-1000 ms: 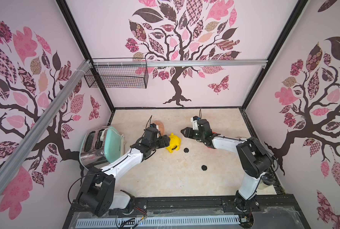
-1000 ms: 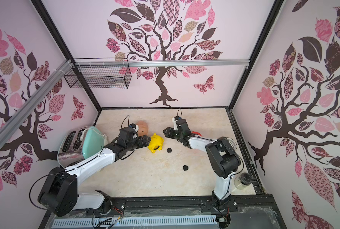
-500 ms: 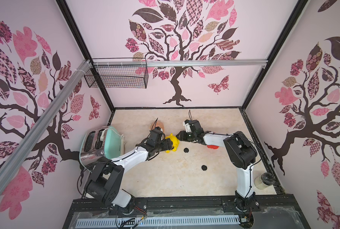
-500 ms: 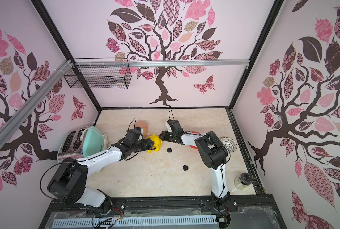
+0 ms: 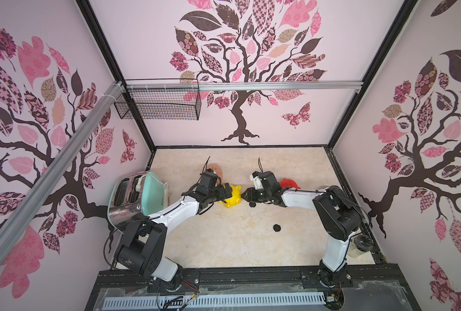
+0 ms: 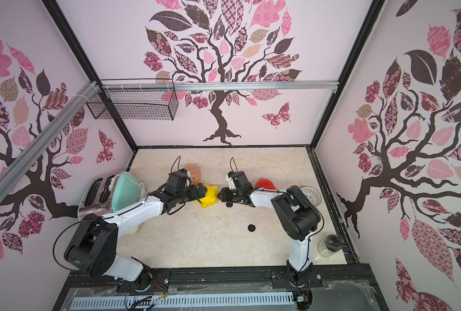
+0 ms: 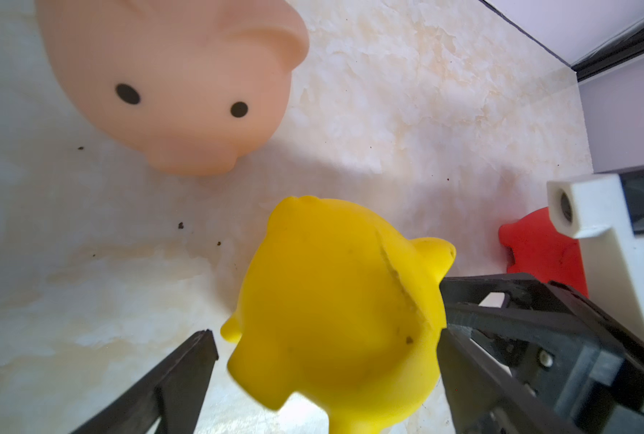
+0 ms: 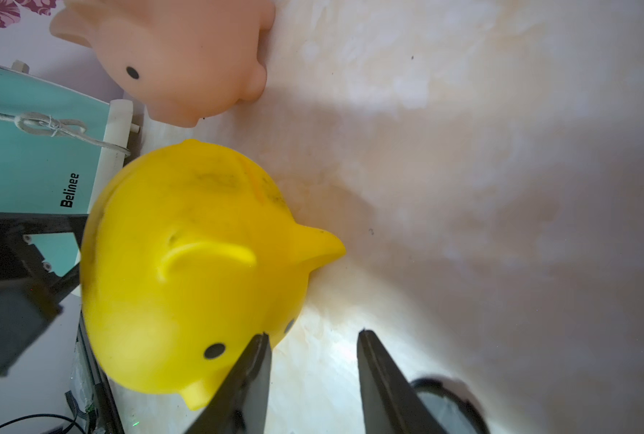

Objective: Open piggy banks
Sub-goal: Adjust the piggy bank at the center of the board.

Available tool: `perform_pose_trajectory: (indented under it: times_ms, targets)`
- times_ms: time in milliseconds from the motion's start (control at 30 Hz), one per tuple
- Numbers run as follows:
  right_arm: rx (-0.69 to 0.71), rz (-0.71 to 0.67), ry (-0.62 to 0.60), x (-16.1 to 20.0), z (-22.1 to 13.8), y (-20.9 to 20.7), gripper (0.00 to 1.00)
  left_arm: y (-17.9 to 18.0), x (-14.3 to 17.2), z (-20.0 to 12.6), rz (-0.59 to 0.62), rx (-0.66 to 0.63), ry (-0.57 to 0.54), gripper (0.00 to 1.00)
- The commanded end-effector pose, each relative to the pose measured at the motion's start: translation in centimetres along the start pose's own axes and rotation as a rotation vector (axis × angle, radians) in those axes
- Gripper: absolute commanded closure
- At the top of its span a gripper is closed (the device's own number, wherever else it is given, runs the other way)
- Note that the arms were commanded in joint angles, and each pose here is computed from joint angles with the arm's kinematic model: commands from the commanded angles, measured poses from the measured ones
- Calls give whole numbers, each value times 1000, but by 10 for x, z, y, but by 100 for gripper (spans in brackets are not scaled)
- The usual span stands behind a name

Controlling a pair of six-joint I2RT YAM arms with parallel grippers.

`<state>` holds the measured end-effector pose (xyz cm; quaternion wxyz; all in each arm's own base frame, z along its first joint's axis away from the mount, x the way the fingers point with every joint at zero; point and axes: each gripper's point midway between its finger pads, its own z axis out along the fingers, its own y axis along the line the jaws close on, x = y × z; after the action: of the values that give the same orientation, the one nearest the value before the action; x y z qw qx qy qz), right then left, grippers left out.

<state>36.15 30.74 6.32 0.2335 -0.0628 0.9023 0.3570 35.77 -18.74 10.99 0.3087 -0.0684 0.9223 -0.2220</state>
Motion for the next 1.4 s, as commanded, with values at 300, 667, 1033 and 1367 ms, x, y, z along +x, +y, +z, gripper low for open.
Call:
perform_pose_trajectory:
  times_ms: [300, 667, 1033, 1367]
  targets:
    - [5, 14, -64, -27, 4, -2, 59, -22, -6, -14, 24, 126, -32, 3]
    - [-73, 23, -58, -19, 3, 7, 60, -29, -3, 25, 13, 162, 35, 8]
    - [-154, 144, -272, -42, -46, 14, 36, -9, 7, 29, -36, 120, 36, 22]
    - [-305, 74, -211, -32, -18, 28, 19, 6, 8, 25, -105, 140, 33, 33]
